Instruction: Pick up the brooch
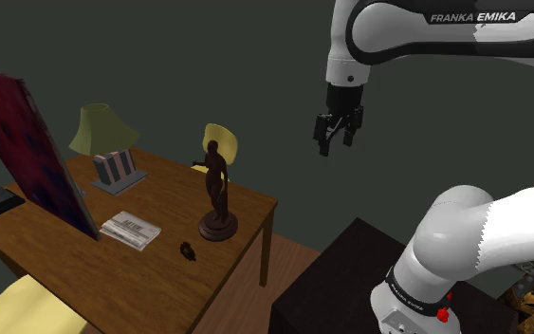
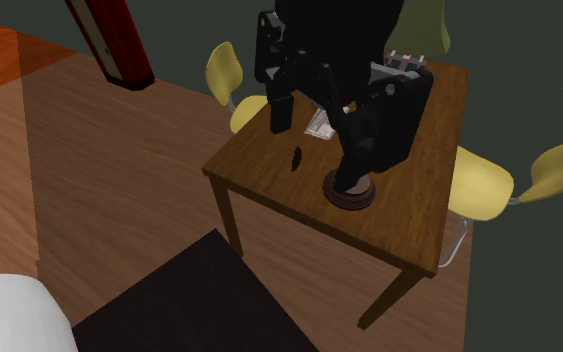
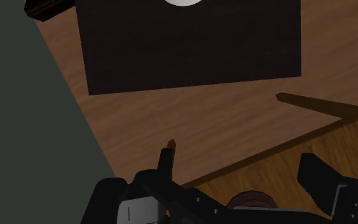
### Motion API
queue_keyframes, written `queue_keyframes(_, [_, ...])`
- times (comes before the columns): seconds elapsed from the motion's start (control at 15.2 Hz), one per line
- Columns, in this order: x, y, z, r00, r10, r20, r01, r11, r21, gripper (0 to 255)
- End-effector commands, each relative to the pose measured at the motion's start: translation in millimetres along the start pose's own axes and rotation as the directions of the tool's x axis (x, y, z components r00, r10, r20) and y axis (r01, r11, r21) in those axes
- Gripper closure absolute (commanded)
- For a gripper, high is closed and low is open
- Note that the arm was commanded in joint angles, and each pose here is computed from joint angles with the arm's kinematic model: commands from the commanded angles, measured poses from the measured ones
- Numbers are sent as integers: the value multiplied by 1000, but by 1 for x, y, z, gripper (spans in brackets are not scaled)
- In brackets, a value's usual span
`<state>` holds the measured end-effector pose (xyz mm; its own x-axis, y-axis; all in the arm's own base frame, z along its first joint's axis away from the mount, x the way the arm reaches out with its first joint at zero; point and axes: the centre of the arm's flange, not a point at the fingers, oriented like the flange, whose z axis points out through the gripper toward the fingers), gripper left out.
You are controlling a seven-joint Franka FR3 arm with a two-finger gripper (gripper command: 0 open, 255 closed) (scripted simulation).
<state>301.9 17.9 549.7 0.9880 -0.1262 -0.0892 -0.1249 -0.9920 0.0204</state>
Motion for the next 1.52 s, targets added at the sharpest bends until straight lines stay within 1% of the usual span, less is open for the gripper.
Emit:
queue_keyframes(0.0, [0, 0, 0, 1000, 0, 0, 0, 1000, 0, 0])
queue_keyframes(0.73, [95, -72, 85, 994, -110, 15, 110, 994, 3, 0])
queue_keyframes(1.45, [181, -154, 171, 975, -219, 29, 219, 976, 8, 0])
